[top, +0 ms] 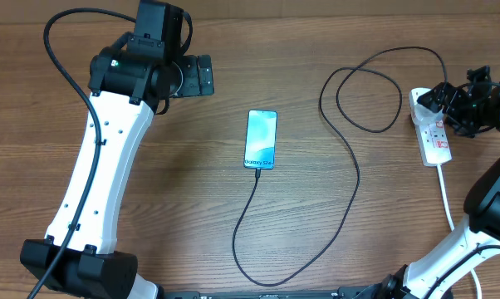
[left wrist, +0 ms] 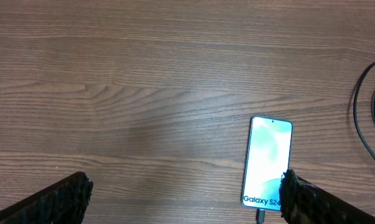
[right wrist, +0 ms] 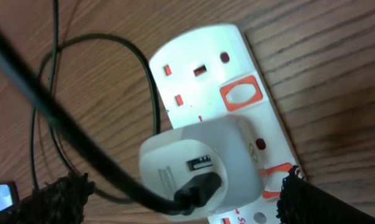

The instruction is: Plug charger to phone and switch on socket

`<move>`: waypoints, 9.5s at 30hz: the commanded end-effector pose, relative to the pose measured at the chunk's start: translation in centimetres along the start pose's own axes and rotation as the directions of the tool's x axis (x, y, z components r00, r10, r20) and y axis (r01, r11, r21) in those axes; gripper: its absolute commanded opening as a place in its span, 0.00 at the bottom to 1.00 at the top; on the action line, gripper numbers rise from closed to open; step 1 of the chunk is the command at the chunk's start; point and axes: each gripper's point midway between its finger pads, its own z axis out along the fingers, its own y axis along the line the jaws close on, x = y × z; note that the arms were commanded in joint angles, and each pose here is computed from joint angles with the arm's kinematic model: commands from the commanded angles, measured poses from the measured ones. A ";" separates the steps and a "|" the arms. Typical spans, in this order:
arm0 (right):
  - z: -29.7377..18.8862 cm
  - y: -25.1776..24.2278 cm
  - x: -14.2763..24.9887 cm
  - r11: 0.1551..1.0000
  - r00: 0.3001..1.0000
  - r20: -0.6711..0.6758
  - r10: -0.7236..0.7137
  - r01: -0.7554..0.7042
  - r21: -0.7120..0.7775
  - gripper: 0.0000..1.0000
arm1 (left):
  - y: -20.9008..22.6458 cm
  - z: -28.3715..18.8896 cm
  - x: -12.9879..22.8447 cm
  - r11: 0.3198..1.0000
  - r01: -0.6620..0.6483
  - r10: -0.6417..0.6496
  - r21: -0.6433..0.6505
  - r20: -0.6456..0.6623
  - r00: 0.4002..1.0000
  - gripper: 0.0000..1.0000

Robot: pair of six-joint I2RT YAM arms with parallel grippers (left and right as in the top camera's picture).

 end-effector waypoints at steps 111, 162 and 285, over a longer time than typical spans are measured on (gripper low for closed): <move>-20.2 10.3 3.8 0.997 0.976 0.216 -0.024 0.007 0.077 1.00 | 0.2 0.3 -0.1 1.000 -0.020 0.020 -0.013 -0.001 1.000 1.00; -20.6 10.6 4.0 0.997 0.974 0.226 -0.033 0.016 0.077 1.00 | 0.3 0.2 -0.1 1.000 -0.018 0.018 -0.017 0.000 1.000 1.00; -20.6 10.6 4.0 0.997 0.974 0.226 -0.033 0.016 0.077 1.00 | 10.5 -0.3 18.7 0.999 -0.007 -0.029 0.042 0.801 0.597 1.00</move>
